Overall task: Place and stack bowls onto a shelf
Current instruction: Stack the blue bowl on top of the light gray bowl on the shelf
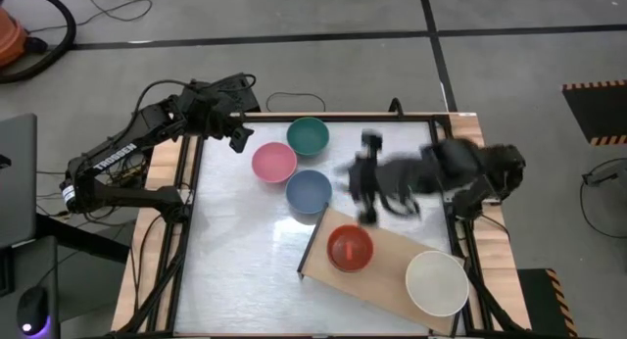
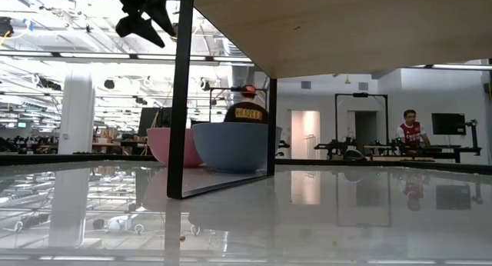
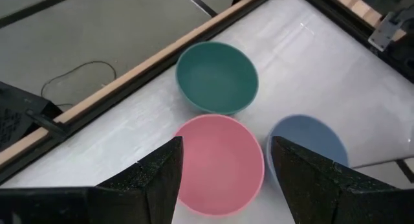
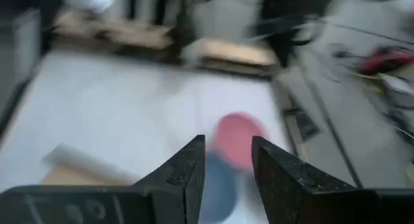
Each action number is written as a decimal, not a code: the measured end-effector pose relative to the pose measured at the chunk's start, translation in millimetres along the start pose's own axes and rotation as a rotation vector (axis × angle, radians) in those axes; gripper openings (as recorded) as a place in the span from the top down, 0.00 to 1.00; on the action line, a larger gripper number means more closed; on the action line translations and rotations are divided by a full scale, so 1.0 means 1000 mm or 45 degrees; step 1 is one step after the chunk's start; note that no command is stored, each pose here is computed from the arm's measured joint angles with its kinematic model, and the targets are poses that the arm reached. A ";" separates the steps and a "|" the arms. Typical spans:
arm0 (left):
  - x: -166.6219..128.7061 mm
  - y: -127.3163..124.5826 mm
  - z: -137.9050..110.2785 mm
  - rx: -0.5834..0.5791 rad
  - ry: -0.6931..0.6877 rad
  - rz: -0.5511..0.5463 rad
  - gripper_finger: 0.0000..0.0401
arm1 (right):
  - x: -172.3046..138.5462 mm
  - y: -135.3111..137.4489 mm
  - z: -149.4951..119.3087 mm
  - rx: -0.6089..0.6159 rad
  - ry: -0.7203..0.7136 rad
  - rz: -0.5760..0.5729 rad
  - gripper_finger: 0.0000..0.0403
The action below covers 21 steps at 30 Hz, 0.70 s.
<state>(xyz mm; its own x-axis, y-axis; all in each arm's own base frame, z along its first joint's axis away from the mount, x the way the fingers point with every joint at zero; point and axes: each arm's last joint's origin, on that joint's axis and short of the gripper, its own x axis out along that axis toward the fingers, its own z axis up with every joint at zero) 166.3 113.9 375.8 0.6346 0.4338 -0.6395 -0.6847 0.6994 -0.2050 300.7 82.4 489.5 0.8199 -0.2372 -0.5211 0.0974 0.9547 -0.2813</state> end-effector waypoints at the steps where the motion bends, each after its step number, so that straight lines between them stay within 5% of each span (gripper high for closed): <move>1: 0.000 0.000 -0.001 -0.001 0.008 0.002 0.45 | 0.006 -0.014 0.003 0.047 -0.023 -0.051 0.62; 6: 0.000 0.001 -0.004 -0.003 0.049 0.014 0.45 | 0.057 -0.072 0.001 0.175 0.012 -0.129 0.59; 10: 0.000 0.002 -0.006 -0.003 0.073 0.021 0.45 | 0.118 -0.098 -0.013 0.232 0.115 -0.016 0.52; 16: 0.000 0.002 -0.008 -0.004 0.099 0.041 0.45 | 0.216 -0.077 -0.049 0.140 0.393 0.114 0.41; 21: -0.001 0.003 -0.011 0.004 0.144 0.055 0.45 | 0.267 -0.052 -0.077 0.007 0.558 0.193 0.40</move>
<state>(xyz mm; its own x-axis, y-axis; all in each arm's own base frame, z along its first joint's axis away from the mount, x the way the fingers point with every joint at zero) 159.5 109.7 367.3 0.5602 0.3970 -0.7270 -0.7092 0.6834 -0.1732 471.0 -44.3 303.0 0.5095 -0.1474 -0.8478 -0.0010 0.9851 -0.1718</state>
